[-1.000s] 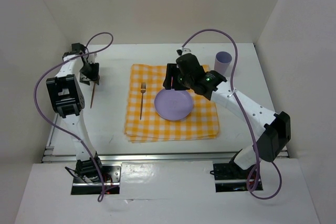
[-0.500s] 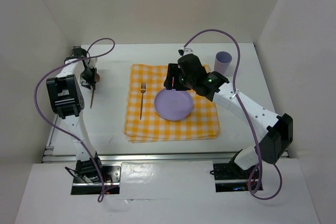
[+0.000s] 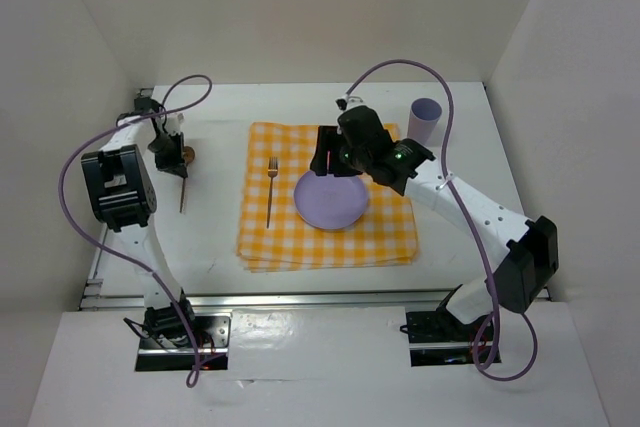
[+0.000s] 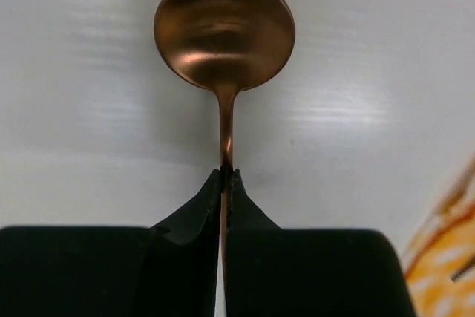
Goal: Set the dinner table for one person
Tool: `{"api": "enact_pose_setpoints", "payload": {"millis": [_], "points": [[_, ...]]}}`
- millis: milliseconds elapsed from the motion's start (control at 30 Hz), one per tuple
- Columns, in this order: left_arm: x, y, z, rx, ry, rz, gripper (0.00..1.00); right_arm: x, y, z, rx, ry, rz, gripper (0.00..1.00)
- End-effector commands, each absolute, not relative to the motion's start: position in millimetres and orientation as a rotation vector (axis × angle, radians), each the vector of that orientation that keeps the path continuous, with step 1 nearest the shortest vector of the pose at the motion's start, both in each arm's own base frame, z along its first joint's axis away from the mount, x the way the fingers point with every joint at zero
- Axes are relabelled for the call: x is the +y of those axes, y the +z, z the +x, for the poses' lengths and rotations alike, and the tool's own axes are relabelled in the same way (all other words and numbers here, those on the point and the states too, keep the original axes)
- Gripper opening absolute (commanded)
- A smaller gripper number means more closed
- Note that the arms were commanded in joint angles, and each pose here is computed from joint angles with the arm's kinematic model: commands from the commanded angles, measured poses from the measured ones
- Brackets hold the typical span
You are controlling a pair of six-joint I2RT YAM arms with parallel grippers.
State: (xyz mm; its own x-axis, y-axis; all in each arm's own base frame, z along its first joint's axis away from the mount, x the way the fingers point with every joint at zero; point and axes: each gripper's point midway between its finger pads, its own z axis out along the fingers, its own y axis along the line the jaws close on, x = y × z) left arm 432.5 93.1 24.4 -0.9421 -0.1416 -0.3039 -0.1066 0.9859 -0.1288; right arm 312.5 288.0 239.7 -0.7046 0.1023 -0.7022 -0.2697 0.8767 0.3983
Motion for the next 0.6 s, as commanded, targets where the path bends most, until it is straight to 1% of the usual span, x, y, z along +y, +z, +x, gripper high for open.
{"api": "enact_pose_setpoints", "payload": {"millis": [0,33,100,133,200,267,300,333,400,433,500,533,567], "points": [[60.5,94.8,431.4,2.675,-0.403,-0.291,0.00,301.1,248.0,301.9,2.217,0.696,-0.229,0.65],[56.3,129.5,432.0,2.596,-0.410,-0.278,0.00,312.0,248.3,300.8,2.192,0.727,-0.266,0.65],[47.2,165.0,435.7,2.496,-0.460,-0.277,0.00,328.0,246.8,291.0,2.164,0.792,-0.342,0.65],[35.6,182.1,437.4,2.463,-0.462,-0.243,0.00,341.9,248.3,294.1,2.125,0.826,-0.375,0.65],[16.6,217.6,431.0,2.389,-0.497,-0.188,0.00,366.0,253.8,285.3,2.081,0.909,-0.462,0.65],[-7.1,239.4,425.1,2.349,-0.524,-0.122,0.00,393.6,256.5,285.3,2.024,0.977,-0.527,0.65],[-19.2,252.0,414.2,2.317,-0.550,-0.097,0.00,407.2,260.7,278.1,1.996,1.041,-0.589,0.65],[-29.0,261.7,413.1,2.276,-0.566,-0.072,0.00,418.4,275.6,279.1,1.947,1.093,-0.613,0.65],[-55.3,271.3,403.0,2.237,-0.593,0.002,0.00,441.3,280.0,280.0,1.897,1.162,-0.660,0.65],[-60.8,276.1,392.2,2.219,-0.587,0.003,0.00,450.1,295.8,279.4,1.856,1.212,-0.675,0.63],[-77.8,286.1,386.4,2.172,-0.600,0.045,0.00,464.5,298.6,280.4,1.824,1.239,-0.694,0.63],[-79.6,282.8,383.2,2.172,-0.588,0.026,0.00,468.1,301.7,279.0,1.816,1.265,-0.698,0.61],[-84.3,292.4,377.8,2.138,-0.590,0.050,0.00,469.0,304.8,279.7,1.801,1.270,-0.697,0.60]]}}
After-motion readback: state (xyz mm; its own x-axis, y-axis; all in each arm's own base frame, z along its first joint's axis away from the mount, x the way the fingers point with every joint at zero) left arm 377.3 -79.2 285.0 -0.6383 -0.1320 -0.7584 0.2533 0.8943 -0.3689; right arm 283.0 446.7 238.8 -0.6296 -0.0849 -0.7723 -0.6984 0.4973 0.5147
